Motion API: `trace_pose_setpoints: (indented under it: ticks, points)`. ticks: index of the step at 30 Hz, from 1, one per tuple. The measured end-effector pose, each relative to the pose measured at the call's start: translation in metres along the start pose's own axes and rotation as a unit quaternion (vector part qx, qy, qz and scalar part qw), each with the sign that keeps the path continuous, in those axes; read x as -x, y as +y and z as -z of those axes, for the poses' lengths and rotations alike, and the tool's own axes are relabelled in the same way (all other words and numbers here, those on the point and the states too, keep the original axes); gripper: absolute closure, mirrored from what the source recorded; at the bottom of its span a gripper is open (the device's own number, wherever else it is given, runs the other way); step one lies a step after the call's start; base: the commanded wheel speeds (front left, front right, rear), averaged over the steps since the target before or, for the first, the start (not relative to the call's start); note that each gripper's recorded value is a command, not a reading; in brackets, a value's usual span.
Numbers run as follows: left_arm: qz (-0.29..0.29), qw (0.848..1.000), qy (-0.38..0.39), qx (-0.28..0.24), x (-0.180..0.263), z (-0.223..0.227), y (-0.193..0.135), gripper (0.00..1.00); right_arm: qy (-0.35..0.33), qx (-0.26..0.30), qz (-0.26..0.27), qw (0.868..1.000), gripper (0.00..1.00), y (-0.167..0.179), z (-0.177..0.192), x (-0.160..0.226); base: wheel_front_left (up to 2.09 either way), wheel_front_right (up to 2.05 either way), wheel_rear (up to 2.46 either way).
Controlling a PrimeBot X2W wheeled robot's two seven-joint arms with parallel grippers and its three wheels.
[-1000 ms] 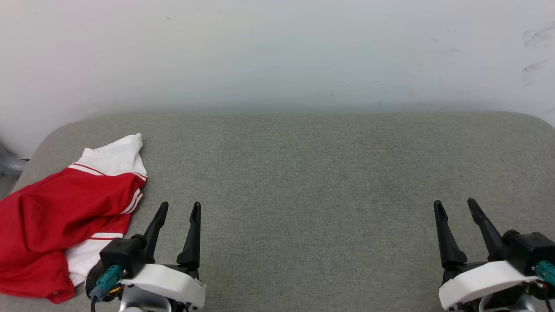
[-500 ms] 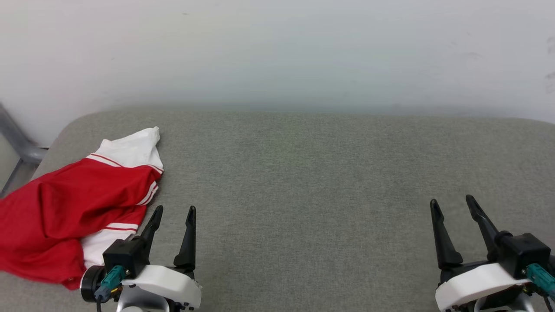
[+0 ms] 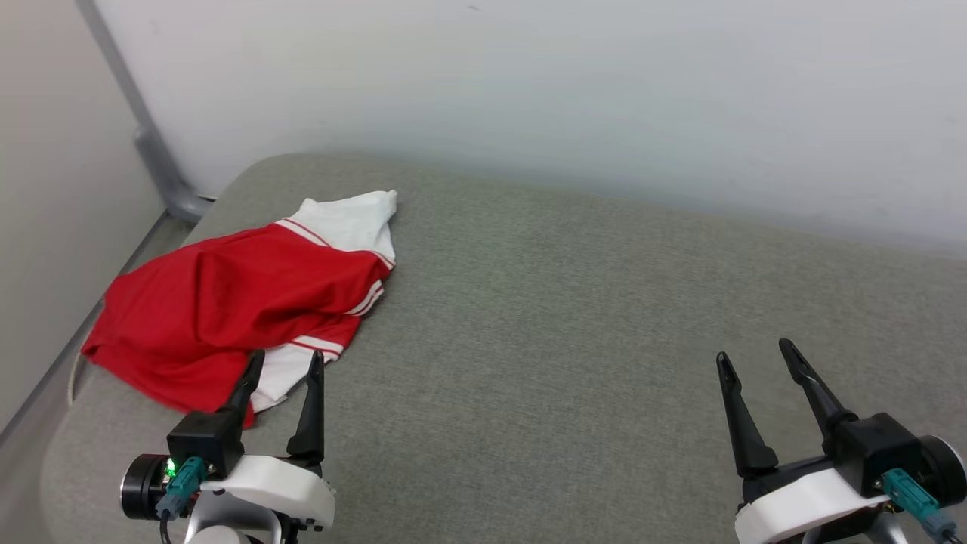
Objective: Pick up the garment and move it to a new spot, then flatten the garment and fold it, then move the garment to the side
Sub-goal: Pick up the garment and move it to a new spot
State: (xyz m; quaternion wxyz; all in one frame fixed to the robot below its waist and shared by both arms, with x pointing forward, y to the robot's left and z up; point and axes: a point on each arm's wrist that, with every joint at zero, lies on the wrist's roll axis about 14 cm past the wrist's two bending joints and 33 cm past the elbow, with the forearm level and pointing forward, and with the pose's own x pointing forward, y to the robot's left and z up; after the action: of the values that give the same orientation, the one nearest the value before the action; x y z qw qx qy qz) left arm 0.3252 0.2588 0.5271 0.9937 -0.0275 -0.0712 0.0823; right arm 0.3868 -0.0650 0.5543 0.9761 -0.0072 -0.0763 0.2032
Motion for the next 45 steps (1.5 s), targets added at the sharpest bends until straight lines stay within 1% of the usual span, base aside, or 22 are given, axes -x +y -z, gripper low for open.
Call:
trace_pose_setpoints:
  ticks: [5,14,20,28,36,37,39,40,41,45]
  points:
    - [-0.051,0.999,-0.007,-0.002,0.018,-0.006,0.032,0.00,-0.003,-0.010,-0.047,0.999,0.00,0.030,0.002,-0.016,0.00,0.00,0.00]
    - [-0.113,0.993,-0.014,-0.004,0.047,-0.013,0.069,0.00,-0.005,-0.029,-0.112,0.993,0.00,0.073,0.003,-0.034,0.00,0.00,0.00]
    - [-0.136,0.991,-0.015,-0.007,0.059,-0.015,0.081,0.00,-0.006,-0.036,-0.135,0.990,0.00,0.089,0.003,-0.040,0.00,0.00,0.00]
    - [-0.142,0.990,-0.011,-0.004,0.063,-0.013,0.086,0.00,-0.003,-0.041,-0.141,0.989,0.00,0.093,0.005,-0.042,0.00,0.00,0.00]
    - [-0.134,0.990,0.018,0.028,0.034,-0.013,0.095,0.00,0.000,-0.041,-0.137,0.990,0.00,0.089,0.010,-0.047,0.00,0.00,0.00]
    - [-0.134,0.989,0.031,0.052,0.020,-0.013,0.098,0.00,0.004,-0.041,-0.133,0.990,0.00,0.085,0.013,-0.051,0.00,0.00,0.00]
    - [-0.133,0.987,0.053,0.067,0.005,-0.010,0.102,0.00,0.009,-0.041,-0.127,0.991,0.00,0.080,0.019,-0.056,0.00,0.00,0.00]
    - [-0.133,0.987,0.053,0.067,0.005,-0.010,0.102,0.00,0.009,-0.041,-0.127,0.991,0.00,0.080,0.019,-0.056,0.00,0.00,0.00]
    - [-0.132,0.986,0.065,0.075,-0.004,-0.009,0.104,0.00,0.012,-0.042,-0.123,0.991,0.00,0.076,0.022,-0.058,0.00,0.00,0.00]
    - [-0.120,0.979,0.137,0.087,-0.038,0.008,0.107,0.00,0.024,-0.045,-0.109,0.993,0.00,0.065,0.037,-0.070,0.00,0.00,0.00]
